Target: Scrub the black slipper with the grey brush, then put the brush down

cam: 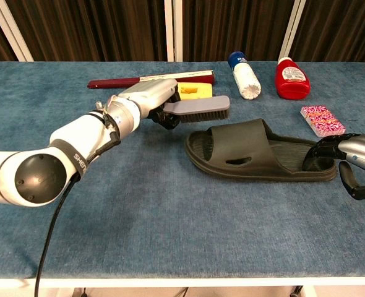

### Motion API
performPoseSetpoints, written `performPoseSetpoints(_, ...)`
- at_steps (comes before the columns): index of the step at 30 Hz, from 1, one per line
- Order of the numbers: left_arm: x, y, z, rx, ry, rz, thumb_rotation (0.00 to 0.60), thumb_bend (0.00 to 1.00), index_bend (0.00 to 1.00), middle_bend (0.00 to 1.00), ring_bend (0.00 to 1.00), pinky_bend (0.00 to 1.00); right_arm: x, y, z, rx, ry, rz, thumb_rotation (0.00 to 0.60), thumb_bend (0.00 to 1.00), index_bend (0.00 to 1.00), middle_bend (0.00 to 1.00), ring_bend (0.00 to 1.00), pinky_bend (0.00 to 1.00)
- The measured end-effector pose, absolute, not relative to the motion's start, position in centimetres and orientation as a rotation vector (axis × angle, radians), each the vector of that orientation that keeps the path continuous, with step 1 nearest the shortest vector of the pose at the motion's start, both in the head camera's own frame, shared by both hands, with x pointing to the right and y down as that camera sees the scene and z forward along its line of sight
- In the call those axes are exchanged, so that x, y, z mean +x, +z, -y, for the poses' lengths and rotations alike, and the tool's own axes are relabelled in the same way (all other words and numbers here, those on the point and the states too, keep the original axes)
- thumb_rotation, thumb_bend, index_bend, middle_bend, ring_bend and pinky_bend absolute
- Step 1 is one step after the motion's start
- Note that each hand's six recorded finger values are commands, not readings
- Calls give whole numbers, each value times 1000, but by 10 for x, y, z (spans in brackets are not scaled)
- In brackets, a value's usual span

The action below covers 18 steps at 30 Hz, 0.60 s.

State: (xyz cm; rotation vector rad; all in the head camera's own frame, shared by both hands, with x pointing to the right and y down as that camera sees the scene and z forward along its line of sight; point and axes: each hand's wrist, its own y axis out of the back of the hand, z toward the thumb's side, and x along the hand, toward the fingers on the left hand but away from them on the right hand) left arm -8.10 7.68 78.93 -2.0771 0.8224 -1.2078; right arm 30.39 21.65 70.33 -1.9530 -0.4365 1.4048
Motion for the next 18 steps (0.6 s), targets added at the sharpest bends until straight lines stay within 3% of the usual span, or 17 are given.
performPoseSetpoints(7, -74, 777, -79, -2192, -1162, -871, 600, 711, 1000, 1000, 1000, 1000, 303, 705, -217, -1956, 1404, 435, 600, 1000, 295, 221, 83, 157)
performPoseSetpoints(18, -47, 752, -102, -2201, -962, -702, 600, 710, 1000, 1000, 1000, 1000, 304, 706, -217, -1955, 1414, 433, 600, 1000, 294, 221, 83, 157)
